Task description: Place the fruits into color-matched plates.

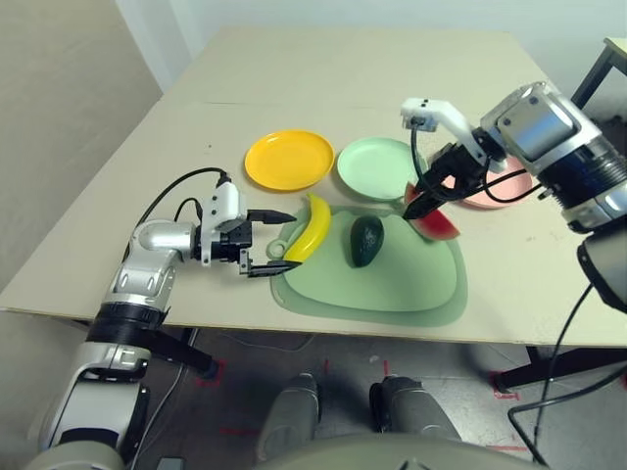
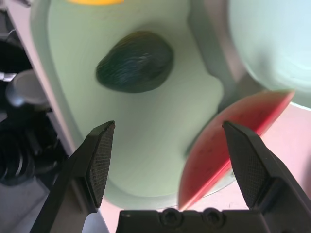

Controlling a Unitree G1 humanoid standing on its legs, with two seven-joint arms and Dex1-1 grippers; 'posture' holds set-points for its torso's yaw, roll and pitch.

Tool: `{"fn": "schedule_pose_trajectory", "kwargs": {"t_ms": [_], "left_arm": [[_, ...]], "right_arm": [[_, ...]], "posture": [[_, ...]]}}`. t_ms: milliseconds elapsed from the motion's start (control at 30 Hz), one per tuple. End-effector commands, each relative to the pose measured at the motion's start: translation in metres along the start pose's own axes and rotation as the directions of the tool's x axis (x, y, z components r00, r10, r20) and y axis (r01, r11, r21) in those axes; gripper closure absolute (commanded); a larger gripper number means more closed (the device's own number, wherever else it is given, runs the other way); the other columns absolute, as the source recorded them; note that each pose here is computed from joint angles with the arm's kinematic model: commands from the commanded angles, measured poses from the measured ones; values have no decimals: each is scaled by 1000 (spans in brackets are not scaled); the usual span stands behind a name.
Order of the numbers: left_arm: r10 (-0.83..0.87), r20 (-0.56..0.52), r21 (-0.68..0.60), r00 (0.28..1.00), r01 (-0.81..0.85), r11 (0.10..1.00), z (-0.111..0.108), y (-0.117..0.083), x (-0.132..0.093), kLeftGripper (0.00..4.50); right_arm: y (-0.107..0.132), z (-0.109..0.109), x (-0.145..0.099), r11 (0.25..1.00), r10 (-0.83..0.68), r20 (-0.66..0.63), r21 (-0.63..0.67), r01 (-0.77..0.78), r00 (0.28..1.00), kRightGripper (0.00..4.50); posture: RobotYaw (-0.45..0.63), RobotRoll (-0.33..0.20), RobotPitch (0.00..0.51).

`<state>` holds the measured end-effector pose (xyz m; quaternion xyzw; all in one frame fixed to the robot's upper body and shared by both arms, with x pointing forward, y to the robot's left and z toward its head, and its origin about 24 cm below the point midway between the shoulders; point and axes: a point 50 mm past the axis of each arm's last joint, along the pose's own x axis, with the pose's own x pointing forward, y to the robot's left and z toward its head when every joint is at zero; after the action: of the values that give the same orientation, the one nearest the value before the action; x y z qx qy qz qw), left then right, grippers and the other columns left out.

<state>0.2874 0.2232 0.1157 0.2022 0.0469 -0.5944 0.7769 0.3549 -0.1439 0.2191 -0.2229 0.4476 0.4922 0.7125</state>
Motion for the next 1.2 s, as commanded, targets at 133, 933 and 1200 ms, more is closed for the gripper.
{"fn": "schedule_pose_trajectory", "kwargs": {"t_ms": [133, 933, 1200], "left_arm": [[-11, -19, -3, 1000, 11, 1000, -1, -1, 0, 0], [20, -9, -33, 1000, -20, 999, -8, -17, -1, 0], [30, -9, -27, 1000, -30, 999, -5, -20, -2, 0]], "right_arm": [[5, 20, -11, 826, -49, 14, -562, 49, 999, 33], [5, -12, 5, -379, -262, -306, -839, -389, 915, 33], [2, -10, 26, -432, -275, -256, -828, -357, 927, 33]], "posture": [[-5, 0, 72], [78, 0, 111], [116, 0, 118]]}}
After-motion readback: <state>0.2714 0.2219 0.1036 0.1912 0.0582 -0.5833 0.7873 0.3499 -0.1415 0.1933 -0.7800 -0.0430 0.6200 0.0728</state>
